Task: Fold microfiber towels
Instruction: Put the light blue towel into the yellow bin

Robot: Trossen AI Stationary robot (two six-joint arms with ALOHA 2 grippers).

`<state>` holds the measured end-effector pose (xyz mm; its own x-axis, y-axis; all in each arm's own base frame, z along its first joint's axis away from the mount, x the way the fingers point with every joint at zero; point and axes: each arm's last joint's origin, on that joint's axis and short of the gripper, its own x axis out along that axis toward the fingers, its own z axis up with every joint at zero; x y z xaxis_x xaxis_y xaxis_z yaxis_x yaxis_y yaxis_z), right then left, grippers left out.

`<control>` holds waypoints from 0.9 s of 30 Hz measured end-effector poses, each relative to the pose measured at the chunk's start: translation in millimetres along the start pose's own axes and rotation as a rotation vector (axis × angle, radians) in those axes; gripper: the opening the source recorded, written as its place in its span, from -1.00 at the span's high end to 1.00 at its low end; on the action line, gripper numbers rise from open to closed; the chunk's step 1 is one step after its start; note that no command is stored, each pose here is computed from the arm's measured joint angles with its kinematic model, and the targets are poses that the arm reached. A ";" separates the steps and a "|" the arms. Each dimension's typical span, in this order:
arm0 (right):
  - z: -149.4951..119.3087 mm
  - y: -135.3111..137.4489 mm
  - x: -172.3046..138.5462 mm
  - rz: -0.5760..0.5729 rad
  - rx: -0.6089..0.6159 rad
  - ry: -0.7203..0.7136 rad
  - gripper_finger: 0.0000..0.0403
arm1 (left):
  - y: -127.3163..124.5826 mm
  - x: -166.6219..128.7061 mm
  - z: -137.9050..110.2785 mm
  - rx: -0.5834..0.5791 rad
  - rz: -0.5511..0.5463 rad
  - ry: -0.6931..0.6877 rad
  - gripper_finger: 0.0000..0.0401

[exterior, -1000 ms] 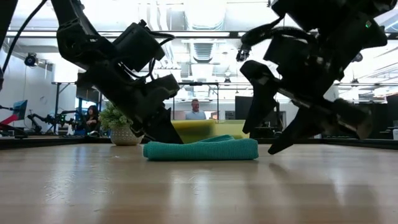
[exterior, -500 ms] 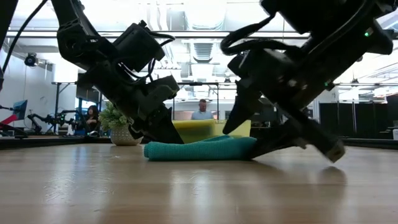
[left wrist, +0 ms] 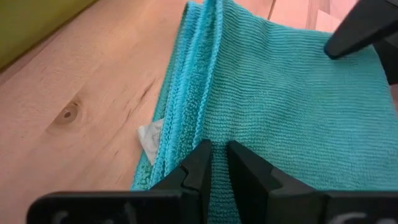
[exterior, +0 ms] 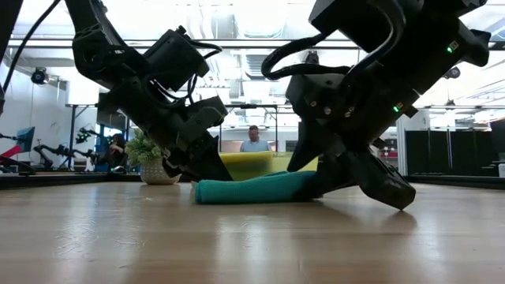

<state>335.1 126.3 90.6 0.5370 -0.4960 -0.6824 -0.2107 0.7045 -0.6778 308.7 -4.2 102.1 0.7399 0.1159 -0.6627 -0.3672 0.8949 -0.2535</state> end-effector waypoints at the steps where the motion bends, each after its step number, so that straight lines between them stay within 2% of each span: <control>1: -0.7 0.6 -0.4 0.002 0.010 0.005 0.03 | 0.0 0.0 0.0 0.000 0.000 0.000 0.79; 5: -0.8 3.0 -2.5 0.001 0.014 0.004 0.19 | 0.0 0.0 0.0 0.000 0.000 0.000 0.79; 13: 4.0 2.8 -5.8 0.004 -0.002 0.001 0.66 | 0.1 0.0 0.0 0.003 0.000 0.000 0.79; 17: 9.3 -0.2 -8.1 0.004 -0.003 -0.002 0.85 | -0.9 -1.4 2.3 0.059 -0.011 -0.019 0.79; 21: 14.9 -3.3 -10.7 0.015 0.001 0.016 0.94 | -3.3 -11.4 12.3 0.101 -0.017 -0.058 0.79; 27: 28.0 -12.4 -21.3 0.116 0.068 0.015 0.95 | -12.6 -43.7 40.8 0.153 -0.064 -0.220 0.79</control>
<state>349.2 142.3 121.2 0.5003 -0.4163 -0.7592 -0.2143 0.7900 -0.5744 304.0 -2.9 163.0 0.8695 0.1331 -0.4757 -0.2388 0.9562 -0.1691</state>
